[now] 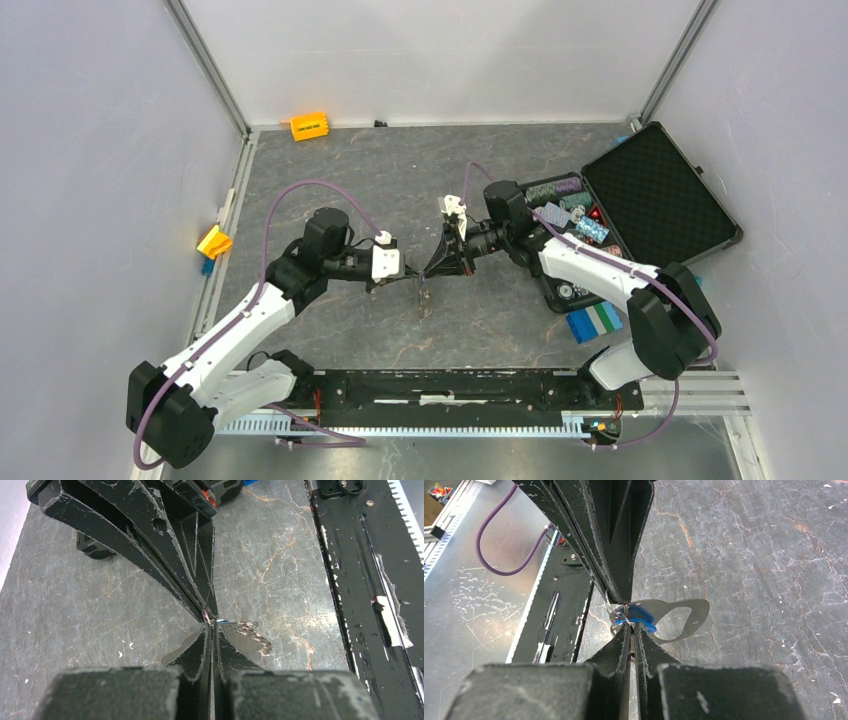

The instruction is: Put the keys on the keyring

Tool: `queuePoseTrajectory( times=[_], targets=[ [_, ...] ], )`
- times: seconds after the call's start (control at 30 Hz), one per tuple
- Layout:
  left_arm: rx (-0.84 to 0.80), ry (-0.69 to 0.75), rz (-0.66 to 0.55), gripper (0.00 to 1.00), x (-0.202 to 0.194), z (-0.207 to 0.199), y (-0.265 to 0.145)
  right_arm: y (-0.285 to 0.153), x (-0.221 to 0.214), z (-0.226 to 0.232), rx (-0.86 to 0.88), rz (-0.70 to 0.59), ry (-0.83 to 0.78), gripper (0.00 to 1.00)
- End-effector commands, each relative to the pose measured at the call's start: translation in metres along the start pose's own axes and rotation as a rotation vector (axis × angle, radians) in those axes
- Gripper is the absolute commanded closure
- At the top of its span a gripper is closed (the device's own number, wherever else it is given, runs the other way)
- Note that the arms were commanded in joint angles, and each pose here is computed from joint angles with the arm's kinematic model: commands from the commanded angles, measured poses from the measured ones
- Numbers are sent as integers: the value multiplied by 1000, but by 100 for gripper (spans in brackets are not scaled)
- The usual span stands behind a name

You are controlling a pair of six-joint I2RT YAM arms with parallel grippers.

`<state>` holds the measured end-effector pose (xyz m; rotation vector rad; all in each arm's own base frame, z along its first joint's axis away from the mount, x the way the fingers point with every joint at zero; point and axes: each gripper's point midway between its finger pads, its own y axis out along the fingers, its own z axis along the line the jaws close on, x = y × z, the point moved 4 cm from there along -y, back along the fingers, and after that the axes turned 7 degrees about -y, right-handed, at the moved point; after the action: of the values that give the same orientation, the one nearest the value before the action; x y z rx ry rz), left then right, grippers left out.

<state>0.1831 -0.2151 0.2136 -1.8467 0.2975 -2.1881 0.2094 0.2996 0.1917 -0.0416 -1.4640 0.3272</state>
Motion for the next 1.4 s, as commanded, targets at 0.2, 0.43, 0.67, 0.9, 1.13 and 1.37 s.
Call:
queuePoseTrajectory(
  times=[0.2, 0.43, 0.67, 0.9, 1.13, 1.37],
  targets=[
    [-68, 72, -94, 98, 26, -4, -2, 5, 19, 10, 36, -35, -101, 87],
    [-74, 57, -100, 98, 26, -3, -2, -4, 22, 14, 21, 7, -172, 72],
    [-81, 15, -130, 98, 29, -2, -5, -19, 33, 23, -6, 50, -307, 54],
    [-136, -63, -167, 98, 37, 1, 1, -30, 61, 21, -105, 34, -389, 52],
    [-149, -140, -221, 98, 47, 7, 6, -30, 63, 23, -117, 6, -361, 55],
    [-118, -168, -285, 98, 49, 11, 10, -35, 64, 28, -135, -15, -371, 57]
  ],
)
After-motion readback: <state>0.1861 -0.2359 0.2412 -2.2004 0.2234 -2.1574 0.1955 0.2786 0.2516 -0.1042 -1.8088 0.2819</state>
